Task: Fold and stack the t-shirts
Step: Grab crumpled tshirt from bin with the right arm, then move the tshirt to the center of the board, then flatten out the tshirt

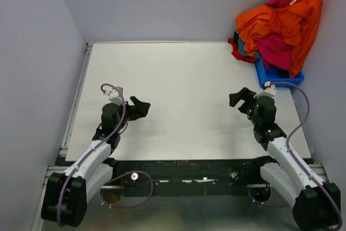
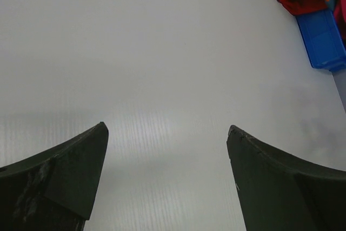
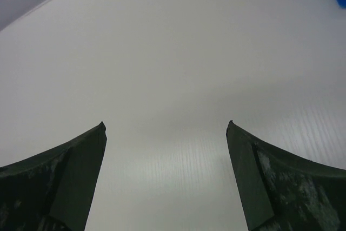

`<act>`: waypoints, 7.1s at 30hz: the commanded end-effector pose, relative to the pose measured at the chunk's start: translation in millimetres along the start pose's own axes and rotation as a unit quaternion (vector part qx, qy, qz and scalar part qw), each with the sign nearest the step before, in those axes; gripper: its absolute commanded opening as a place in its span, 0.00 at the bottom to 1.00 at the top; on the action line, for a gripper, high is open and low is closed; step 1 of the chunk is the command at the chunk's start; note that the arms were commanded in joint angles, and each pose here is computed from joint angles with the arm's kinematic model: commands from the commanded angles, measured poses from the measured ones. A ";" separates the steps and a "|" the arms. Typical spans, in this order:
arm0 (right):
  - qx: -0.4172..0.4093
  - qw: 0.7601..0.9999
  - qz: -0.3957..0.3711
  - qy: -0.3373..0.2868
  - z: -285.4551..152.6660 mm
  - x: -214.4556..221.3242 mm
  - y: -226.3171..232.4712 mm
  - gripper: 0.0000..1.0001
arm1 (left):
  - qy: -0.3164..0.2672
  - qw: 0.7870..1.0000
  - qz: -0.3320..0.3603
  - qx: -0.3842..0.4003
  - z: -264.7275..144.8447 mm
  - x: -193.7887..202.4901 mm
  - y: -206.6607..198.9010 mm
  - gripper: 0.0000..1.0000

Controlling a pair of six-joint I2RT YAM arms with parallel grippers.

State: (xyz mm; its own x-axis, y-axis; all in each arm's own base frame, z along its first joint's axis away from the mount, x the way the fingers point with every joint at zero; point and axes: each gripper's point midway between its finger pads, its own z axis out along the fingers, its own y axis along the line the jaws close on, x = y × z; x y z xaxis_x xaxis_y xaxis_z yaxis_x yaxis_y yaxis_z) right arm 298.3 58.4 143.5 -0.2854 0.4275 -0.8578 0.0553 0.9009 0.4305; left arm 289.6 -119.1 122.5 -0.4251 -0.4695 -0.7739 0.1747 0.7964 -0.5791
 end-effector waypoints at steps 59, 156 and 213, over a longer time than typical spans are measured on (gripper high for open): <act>0.137 0.964 0.017 -0.226 83.3 -371.0 -15.6 0.01 | 0.035 0.990 0.028 0.134 3.9 20.3 -53.9 0.98; 0.136 0.989 0.007 0.061 39.5 -27.1 -27.4 0.01 | 0.205 0.971 0.106 -0.059 127.9 63.2 -36.7 0.41; 0.011 0.967 -0.047 0.251 66.7 13.4 23.0 0.78 | 0.016 0.978 -0.078 -0.191 39.5 -48.4 61.6 0.00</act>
State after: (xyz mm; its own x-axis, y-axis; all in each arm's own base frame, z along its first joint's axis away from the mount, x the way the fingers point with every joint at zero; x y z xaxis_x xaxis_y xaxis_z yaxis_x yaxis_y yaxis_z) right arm 347.0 47.4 115.6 -0.6543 0.4271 -0.6240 0.1975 0.8931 0.4042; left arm 368.6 -51.1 130.5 -0.4203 -0.5706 -0.7055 -0.2748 0.8210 -0.5004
